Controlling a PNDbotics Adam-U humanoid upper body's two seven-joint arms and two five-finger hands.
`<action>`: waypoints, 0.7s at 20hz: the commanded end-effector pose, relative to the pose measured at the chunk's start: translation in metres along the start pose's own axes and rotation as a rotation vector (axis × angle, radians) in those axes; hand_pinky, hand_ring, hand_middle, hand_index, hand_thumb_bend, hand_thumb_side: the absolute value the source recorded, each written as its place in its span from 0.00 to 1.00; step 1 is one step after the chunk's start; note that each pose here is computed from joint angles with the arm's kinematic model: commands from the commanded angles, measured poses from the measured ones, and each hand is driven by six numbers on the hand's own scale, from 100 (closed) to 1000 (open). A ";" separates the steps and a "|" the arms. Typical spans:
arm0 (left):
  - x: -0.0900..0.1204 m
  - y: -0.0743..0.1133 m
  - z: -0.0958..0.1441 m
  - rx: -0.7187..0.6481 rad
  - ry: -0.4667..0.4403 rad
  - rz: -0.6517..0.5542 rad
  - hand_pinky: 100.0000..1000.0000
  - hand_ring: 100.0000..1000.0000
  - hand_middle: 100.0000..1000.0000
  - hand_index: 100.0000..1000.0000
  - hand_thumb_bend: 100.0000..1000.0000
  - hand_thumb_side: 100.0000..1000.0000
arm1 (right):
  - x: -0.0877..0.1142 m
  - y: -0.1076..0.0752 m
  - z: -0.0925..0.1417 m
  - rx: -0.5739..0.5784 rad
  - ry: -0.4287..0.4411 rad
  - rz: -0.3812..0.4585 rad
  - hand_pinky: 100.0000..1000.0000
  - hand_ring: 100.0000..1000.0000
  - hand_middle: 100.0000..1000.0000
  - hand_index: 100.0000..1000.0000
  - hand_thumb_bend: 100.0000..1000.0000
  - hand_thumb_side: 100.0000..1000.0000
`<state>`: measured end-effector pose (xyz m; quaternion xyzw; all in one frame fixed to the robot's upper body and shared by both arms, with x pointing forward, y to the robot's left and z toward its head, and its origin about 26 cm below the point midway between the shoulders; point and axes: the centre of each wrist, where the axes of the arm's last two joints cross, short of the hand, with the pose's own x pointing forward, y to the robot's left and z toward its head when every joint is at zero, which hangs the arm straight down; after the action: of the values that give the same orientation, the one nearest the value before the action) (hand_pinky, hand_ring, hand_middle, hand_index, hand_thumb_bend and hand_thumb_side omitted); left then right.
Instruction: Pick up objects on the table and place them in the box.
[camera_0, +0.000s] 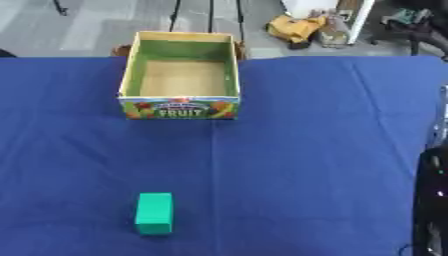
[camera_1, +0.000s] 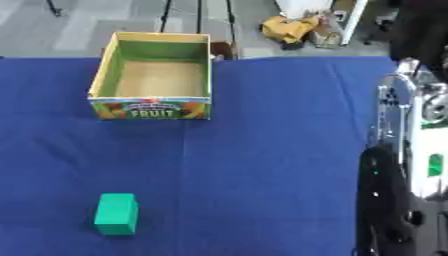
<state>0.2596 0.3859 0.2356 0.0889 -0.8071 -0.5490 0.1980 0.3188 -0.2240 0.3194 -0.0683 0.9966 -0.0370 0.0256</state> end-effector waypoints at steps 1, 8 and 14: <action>0.004 0.008 -0.010 -0.309 -0.174 -0.186 0.76 0.83 0.90 1.00 0.00 0.99 | 0.006 -0.002 -0.008 0.022 -0.030 0.006 0.74 0.80 0.57 0.81 0.00 0.89; 0.002 -0.018 -0.014 -0.489 -0.155 -0.204 0.78 0.85 0.91 1.00 0.00 1.00 | 0.006 -0.002 -0.007 0.028 -0.026 0.000 0.74 0.80 0.56 0.81 0.00 0.88; 0.001 -0.024 -0.019 -0.561 -0.160 -0.231 0.78 0.85 0.90 1.00 0.00 1.00 | 0.005 -0.001 -0.007 0.028 -0.026 -0.008 0.74 0.80 0.56 0.81 0.00 0.88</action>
<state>0.2649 0.3615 0.2093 0.1153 -0.7039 -0.6763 0.1838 0.3188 -0.2241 0.3193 -0.0702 0.9962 -0.0457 0.0231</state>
